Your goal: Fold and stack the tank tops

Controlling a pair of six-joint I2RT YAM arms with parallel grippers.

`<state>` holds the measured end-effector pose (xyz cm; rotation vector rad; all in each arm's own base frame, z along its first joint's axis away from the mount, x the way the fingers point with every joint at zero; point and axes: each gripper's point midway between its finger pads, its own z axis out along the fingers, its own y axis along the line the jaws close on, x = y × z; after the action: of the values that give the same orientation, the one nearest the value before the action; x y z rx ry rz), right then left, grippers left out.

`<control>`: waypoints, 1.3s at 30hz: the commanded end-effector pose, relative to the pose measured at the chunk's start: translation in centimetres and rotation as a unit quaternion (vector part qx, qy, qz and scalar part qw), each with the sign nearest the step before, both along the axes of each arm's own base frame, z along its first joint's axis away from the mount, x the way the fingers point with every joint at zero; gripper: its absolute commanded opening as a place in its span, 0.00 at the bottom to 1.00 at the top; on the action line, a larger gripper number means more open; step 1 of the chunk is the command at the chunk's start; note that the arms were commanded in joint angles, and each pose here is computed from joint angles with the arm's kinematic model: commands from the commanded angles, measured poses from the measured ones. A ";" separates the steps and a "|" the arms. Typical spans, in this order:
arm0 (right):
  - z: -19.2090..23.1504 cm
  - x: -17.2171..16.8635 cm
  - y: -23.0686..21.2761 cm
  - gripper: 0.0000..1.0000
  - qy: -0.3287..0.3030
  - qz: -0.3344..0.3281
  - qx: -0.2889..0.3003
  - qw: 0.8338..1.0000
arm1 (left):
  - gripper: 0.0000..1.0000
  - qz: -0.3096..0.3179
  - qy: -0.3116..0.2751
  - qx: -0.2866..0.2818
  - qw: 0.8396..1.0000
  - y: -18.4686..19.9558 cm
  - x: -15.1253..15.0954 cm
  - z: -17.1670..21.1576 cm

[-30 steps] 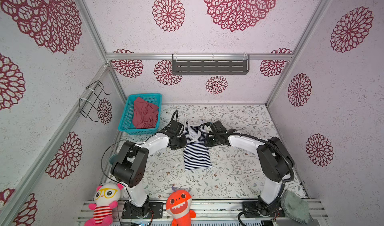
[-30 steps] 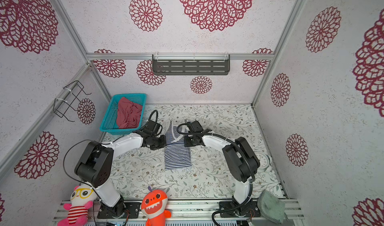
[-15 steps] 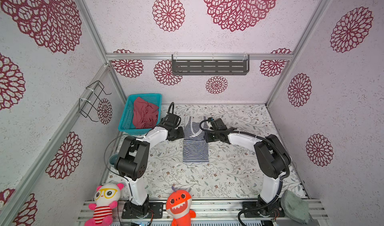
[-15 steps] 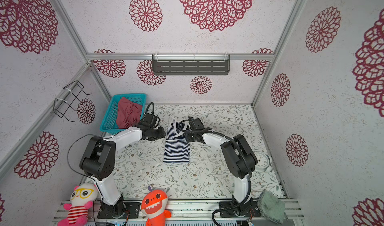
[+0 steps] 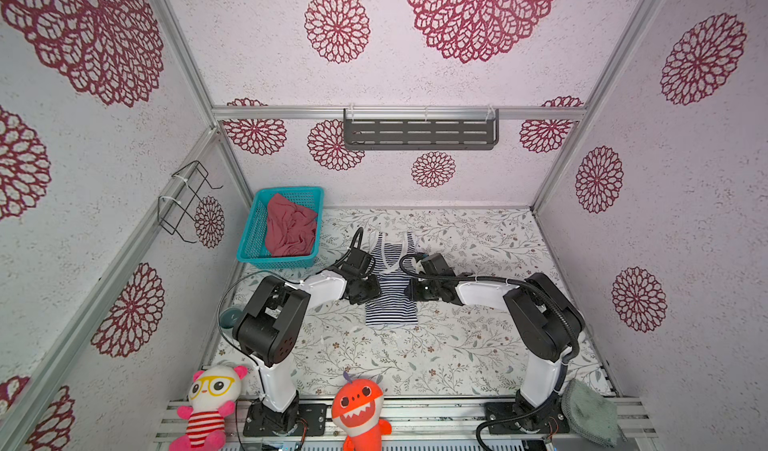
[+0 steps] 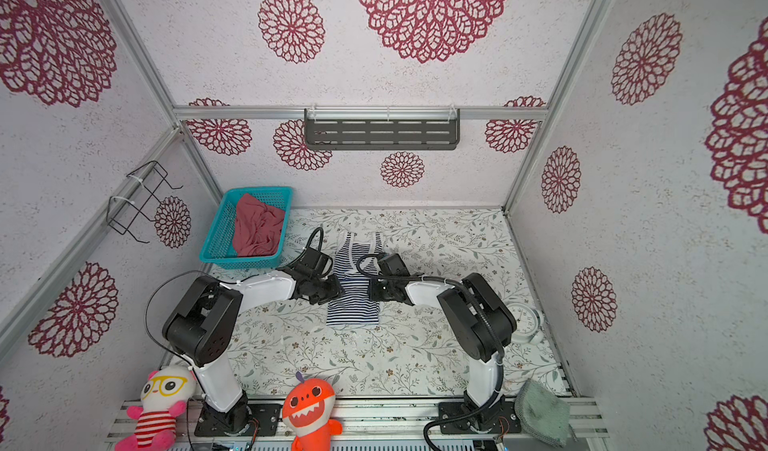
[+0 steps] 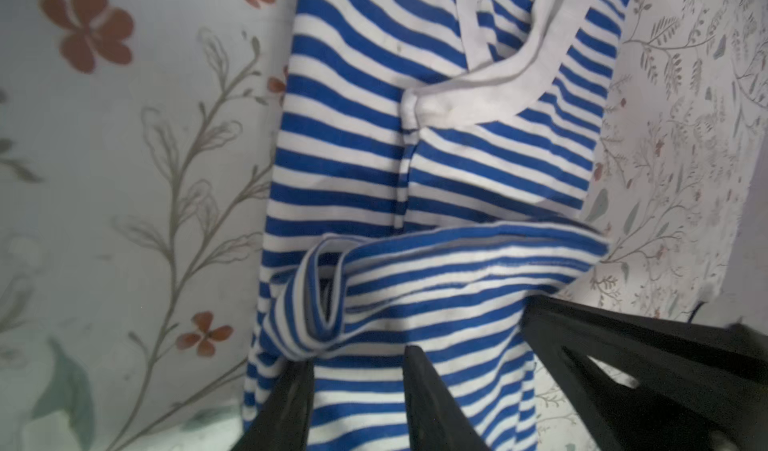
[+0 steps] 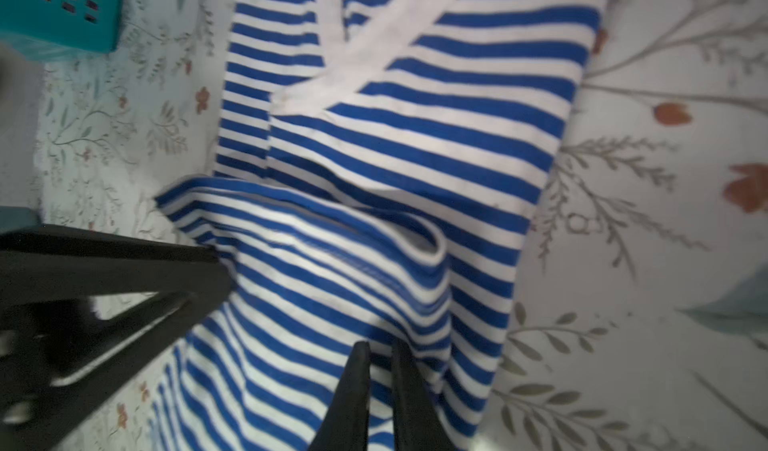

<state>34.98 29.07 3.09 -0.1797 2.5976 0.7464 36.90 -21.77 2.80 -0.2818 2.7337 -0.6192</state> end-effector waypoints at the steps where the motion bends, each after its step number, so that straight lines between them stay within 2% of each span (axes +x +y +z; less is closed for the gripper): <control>1: 0.7 2.2 -3.0 0.15 -0.029 -0.043 -0.032 0.998 | 0.41 0.000 -0.012 0.024 1.000 2.5 1.9 1.1; 5: 2.1 1.6 -5.6 0.16 -0.039 -0.052 -0.066 0.996 | 0.49 -0.011 -0.043 0.040 0.998 3.8 2.2 4.9; 7: 3.0 0.4 -6.2 0.22 -0.034 -0.052 -0.066 0.996 | 0.52 -0.018 -0.041 0.038 0.998 3.8 0.8 6.1; 10: 3.8 -1.9 -6.4 0.37 -0.009 -0.054 -0.041 0.998 | 0.56 -0.010 -0.024 0.026 0.999 3.9 -2.1 6.1; 14: 4.4 -5.1 -6.1 0.51 0.030 -0.069 0.017 0.997 | 0.66 0.019 0.011 -0.055 0.998 2.8 -6.9 4.7; 18: 4.2 -7.6 -5.1 0.60 0.054 -0.077 0.057 0.994 | 0.71 0.053 0.035 -0.086 0.994 2.6 -10.3 3.4; 23: 3.6 -9.5 -3.6 0.59 0.068 -0.078 0.101 0.989 | 0.72 0.089 0.057 -0.120 0.987 2.3 -12.2 1.5; 28: 2.6 -10.1 -2.0 0.56 0.081 -0.077 0.131 0.985 | 0.67 0.114 0.061 -0.131 0.983 2.6 -13.1 -0.3; 34: 1.0 -10.4 -1.6 0.46 0.090 -0.086 0.132 0.983 | 0.55 0.119 0.068 -0.127 0.982 2.7 -13.2 -1.0; 39: 0.0 -10.7 -1.8 0.44 0.098 -0.097 0.128 0.982 | 0.43 0.127 0.067 -0.119 0.982 3.0 -13.1 -1.6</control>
<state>24.27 27.22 3.53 0.1863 2.6211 1.0566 24.11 -19.18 2.30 -0.6970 2.6738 -0.9206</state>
